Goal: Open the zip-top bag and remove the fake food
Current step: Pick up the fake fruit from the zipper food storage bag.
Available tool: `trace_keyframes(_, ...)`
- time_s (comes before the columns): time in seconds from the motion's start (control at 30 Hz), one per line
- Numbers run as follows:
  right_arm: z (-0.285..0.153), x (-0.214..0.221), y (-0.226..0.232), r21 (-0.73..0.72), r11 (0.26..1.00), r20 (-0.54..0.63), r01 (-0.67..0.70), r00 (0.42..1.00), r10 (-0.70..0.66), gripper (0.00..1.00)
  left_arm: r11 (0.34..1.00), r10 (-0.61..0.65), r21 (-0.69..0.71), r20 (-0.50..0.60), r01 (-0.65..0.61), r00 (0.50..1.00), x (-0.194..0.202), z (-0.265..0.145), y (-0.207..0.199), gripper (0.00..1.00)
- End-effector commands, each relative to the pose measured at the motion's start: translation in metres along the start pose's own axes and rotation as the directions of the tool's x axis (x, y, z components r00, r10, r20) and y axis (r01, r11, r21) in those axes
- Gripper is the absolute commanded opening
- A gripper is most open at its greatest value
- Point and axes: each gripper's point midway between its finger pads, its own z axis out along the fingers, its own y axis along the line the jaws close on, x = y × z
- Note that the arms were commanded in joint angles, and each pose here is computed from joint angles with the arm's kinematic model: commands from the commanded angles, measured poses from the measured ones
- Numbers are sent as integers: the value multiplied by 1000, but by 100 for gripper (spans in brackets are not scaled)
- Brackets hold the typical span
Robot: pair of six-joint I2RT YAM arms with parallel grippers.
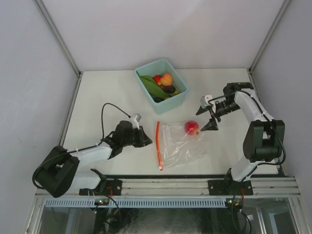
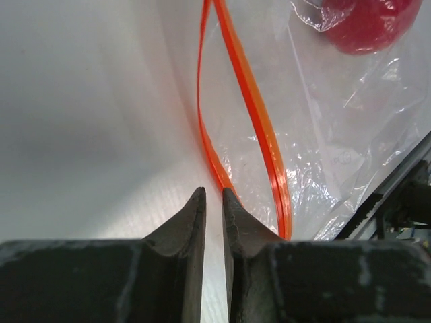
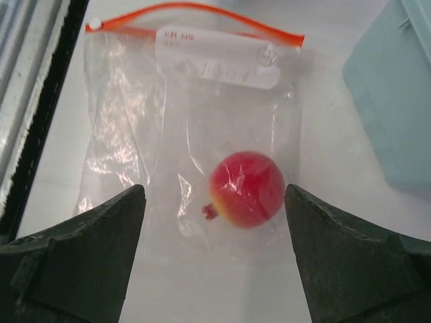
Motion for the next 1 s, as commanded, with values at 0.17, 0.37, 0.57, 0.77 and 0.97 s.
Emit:
trace_keyframes(0.17,4,38,-27,-33,981,-154,190,969,-193,79,984,173,36,12,-173,985,-19,33,-34,17)
trace_keyframes(0.37,18,67,-32,-95,978,-248,188,947,-206,73,975,210,78,-17,-208,978,-14,48,-53,17)
trace_keyframes(0.57,31,90,-32,-143,973,-322,179,922,-217,66,968,223,119,-20,-219,975,-11,56,-64,18)
trace_keyframes(0.77,36,104,-31,-162,974,-366,158,907,-208,61,965,238,115,-3,-236,971,-13,53,-64,18)
trace_keyframes(0.97,28,113,-30,-159,977,-403,143,894,-196,64,957,251,145,22,-252,968,-15,53,-68,18)
